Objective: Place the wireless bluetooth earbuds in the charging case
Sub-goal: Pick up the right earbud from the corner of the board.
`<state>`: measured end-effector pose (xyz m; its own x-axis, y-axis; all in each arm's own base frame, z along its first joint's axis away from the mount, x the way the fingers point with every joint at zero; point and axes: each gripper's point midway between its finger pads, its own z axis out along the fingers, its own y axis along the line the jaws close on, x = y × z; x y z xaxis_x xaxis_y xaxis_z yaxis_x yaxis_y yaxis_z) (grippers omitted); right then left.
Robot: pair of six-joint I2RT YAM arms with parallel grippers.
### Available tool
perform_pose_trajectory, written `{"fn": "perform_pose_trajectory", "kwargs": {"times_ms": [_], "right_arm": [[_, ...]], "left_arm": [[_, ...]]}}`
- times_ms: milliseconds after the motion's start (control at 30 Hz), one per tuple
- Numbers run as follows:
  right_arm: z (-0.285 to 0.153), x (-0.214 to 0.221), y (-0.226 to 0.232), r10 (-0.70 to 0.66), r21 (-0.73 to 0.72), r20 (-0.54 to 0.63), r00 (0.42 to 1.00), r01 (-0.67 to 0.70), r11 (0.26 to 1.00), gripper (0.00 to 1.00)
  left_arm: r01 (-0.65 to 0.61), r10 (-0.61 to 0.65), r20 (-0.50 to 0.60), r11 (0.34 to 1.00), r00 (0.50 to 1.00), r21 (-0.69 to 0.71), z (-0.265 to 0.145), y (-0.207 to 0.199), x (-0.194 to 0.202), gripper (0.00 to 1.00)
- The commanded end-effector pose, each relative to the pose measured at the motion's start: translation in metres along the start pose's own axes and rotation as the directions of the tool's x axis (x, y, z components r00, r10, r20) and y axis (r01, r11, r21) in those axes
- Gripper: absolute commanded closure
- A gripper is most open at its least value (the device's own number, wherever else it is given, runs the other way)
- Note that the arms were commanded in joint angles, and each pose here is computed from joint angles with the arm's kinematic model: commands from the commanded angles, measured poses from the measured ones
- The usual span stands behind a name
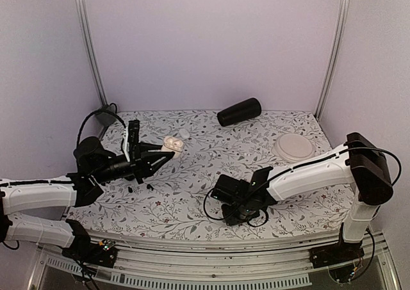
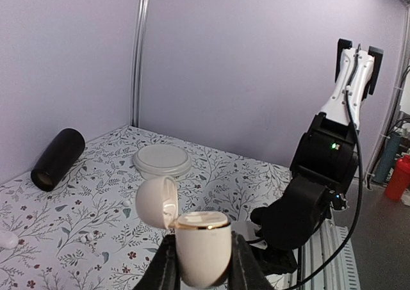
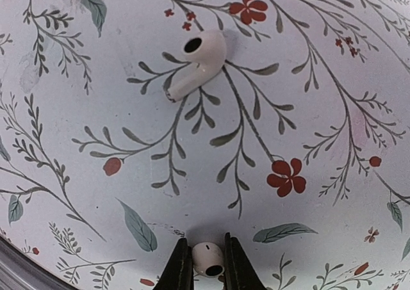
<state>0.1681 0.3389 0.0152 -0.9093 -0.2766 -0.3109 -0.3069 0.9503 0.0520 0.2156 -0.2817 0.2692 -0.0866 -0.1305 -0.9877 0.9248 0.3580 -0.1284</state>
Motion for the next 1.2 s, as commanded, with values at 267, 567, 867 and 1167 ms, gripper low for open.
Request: {"fn": "perform_pose_trajectory", "kwargs": {"times_ms": [267, 567, 867, 1167], "right_arm": [[-0.029, -0.031, 0.004, 0.082, -0.258, 0.098, 0.992, -0.054, 0.965, 0.90], [-0.090, -0.079, -0.003, 0.203, -0.535, 0.233, 0.951, -0.049, 0.844, 0.90], [-0.169, -0.124, -0.009, 0.271, -0.717, 0.373, 0.887, 0.089, 0.692, 0.90], [-0.258, -0.165, 0.008, 0.252, -0.749, 0.532, 0.808, 0.311, 0.585, 0.89]], "left_arm": [[0.005, -0.005, 0.053, 1.000, 0.999, 0.003, 0.010, 0.009, -0.006, 1.00], [-0.086, 0.079, 0.137, 0.995, 0.987, 0.044, 0.016, 0.002, -0.015, 1.00], [-0.188, 0.157, 0.197, 0.970, 0.968, 0.153, 0.032, -0.010, -0.016, 1.00], [-0.246, 0.171, 0.299, 0.941, 0.939, 0.234, 0.047, -0.023, -0.033, 1.00]]}}
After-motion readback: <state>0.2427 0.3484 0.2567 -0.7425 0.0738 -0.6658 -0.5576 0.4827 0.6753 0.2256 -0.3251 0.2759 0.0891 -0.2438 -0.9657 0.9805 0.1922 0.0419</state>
